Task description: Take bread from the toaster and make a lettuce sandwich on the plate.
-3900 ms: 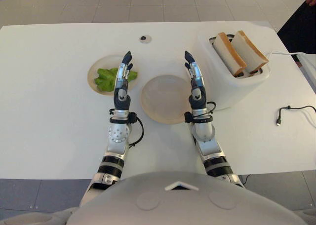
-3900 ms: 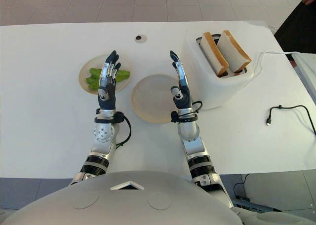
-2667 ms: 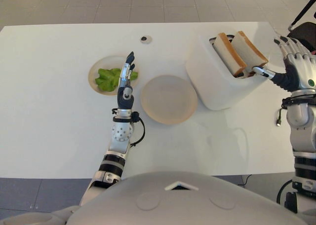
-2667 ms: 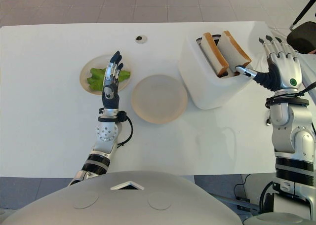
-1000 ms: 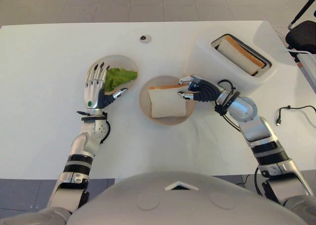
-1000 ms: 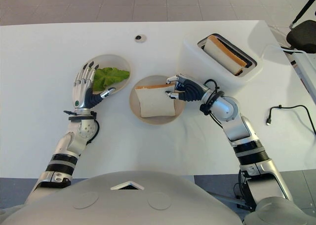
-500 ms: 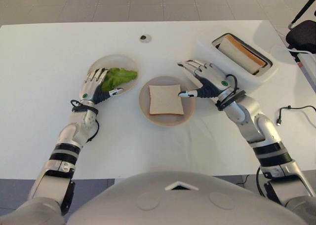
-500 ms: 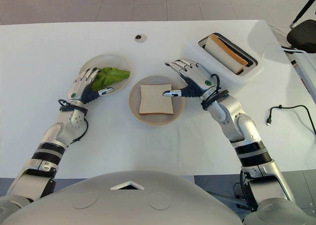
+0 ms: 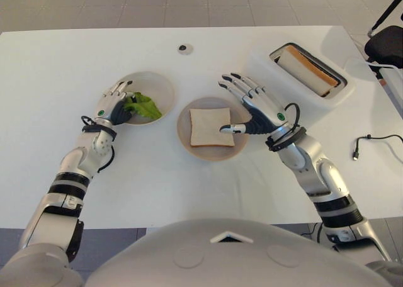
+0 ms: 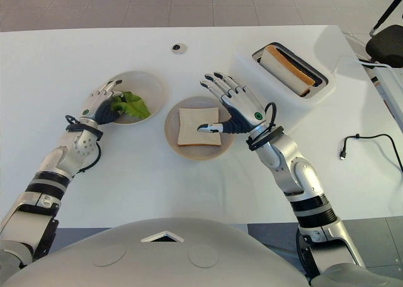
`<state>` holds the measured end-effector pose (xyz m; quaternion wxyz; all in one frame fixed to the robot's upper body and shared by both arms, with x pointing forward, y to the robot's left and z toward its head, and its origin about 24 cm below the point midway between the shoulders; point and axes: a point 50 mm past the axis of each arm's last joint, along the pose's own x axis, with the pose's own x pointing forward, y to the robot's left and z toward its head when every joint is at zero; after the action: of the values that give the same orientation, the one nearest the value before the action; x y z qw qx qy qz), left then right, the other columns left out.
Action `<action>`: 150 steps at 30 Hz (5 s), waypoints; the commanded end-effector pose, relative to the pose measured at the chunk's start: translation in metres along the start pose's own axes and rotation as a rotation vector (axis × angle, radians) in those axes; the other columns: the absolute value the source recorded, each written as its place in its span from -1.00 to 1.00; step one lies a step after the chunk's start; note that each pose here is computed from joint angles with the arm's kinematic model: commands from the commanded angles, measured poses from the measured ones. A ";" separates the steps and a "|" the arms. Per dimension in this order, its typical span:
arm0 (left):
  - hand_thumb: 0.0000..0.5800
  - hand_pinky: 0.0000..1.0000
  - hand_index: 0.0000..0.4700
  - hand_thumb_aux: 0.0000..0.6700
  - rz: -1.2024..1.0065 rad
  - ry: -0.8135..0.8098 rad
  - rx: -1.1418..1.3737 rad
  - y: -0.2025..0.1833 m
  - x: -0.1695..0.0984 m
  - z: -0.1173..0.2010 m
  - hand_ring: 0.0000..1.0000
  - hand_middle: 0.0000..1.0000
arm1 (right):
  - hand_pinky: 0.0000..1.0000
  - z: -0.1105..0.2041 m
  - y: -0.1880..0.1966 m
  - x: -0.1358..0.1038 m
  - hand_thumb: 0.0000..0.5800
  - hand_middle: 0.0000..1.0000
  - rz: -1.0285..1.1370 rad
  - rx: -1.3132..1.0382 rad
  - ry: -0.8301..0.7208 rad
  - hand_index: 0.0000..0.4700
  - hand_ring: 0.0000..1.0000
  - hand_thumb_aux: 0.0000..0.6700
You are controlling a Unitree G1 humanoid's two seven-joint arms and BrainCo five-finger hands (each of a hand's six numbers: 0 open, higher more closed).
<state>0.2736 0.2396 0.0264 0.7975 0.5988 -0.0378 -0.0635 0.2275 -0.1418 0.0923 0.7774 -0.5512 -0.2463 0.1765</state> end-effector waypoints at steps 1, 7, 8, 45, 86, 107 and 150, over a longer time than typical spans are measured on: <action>1.00 -1.00 1.00 1.00 0.100 -0.152 -0.182 0.005 0.001 0.035 -1.00 -1.00 | -1.00 0.001 -0.009 -0.001 -1.00 -1.00 -0.074 0.001 -0.002 -1.00 -1.00 -1.00; 1.00 -1.00 1.00 1.00 0.142 -0.345 -0.489 -0.007 0.005 0.102 -1.00 -1.00 | -1.00 -0.003 -0.034 -0.003 -1.00 -1.00 -0.234 -0.001 0.009 -1.00 -1.00 -1.00; 1.00 -1.00 1.00 1.00 0.131 -0.362 -0.506 -0.012 0.006 0.110 -1.00 -1.00 | -1.00 -0.006 -0.037 -0.005 -1.00 -1.00 -0.243 -0.002 0.017 -1.00 -1.00 -1.00; -1.00 -1.00 -1.00 -1.00 0.091 -0.385 0.069 -0.030 0.023 0.112 -1.00 -1.00 | -1.00 -0.065 -0.122 -0.062 -1.00 -1.00 -0.360 -0.177 0.344 -1.00 -1.00 -1.00; -1.00 -1.00 -1.00 -1.00 -0.127 -0.553 0.000 -0.037 -0.016 0.100 -1.00 -1.00 | -1.00 -0.050 -0.091 -0.036 -1.00 -1.00 -0.315 -0.069 0.244 -1.00 -1.00 -1.00; 1.00 -1.00 1.00 1.00 -0.019 -0.640 -0.106 -0.037 -0.006 0.128 -1.00 -1.00 | -1.00 -0.048 -0.082 -0.031 -1.00 -1.00 -0.293 -0.053 0.233 -1.00 -1.00 -1.00; -1.00 -1.00 -1.00 -1.00 0.499 -0.522 -0.568 0.043 -0.032 0.113 -1.00 -1.00 | 0.03 -0.089 -0.094 -0.063 0.89 0.03 -0.062 -0.220 0.420 0.52 0.03 0.52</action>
<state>0.2299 0.1467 0.0995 0.8807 0.2980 -0.3671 -0.0290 0.2302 -0.2743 0.1475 0.7538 -0.6443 -0.1287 -0.0080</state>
